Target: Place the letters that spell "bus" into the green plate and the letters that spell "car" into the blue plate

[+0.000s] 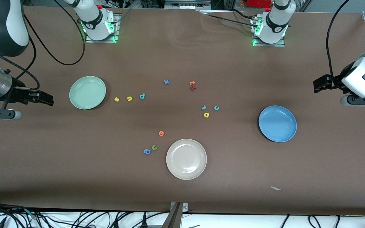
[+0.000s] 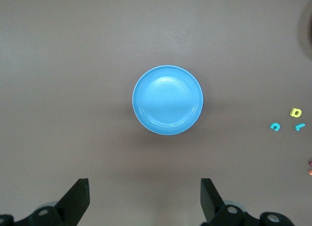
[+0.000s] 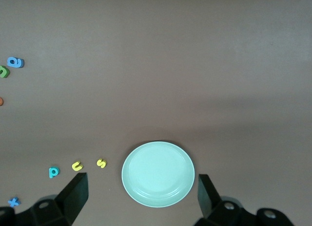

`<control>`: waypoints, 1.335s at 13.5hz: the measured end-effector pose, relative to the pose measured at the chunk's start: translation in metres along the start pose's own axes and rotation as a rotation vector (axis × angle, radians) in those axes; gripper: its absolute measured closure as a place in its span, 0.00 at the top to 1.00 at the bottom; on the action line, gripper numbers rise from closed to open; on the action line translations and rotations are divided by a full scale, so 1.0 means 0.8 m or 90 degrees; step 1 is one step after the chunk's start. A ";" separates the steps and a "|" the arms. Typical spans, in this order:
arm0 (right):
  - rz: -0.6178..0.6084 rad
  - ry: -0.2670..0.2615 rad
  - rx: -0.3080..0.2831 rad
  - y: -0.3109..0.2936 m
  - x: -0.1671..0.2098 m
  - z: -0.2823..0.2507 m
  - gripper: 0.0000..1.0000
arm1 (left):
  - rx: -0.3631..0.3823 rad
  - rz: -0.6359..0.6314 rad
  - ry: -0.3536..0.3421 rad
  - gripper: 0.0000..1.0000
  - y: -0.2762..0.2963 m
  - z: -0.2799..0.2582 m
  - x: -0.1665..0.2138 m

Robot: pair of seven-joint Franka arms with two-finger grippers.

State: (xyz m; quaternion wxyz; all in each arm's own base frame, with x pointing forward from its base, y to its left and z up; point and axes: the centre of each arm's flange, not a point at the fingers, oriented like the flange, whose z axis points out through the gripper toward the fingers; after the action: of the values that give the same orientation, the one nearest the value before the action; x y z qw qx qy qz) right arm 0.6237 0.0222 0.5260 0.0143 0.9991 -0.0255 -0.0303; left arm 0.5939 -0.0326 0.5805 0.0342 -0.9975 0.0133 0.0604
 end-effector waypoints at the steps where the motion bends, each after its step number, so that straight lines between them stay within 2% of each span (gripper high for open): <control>1: 0.000 0.000 0.000 0.000 0.000 0.000 1.00 | 0.000 0.001 0.000 1.00 0.001 0.000 0.000; 18: 0.000 -0.001 0.000 0.000 0.000 0.001 1.00 | -0.001 -0.005 -0.002 1.00 -0.006 0.002 0.000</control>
State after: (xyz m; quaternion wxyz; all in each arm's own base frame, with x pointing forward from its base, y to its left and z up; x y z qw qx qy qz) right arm 0.6237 0.0223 0.5255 0.0142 0.9991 -0.0257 -0.0308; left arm 0.5941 -0.0274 0.5795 0.0336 -0.9975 0.0091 0.0616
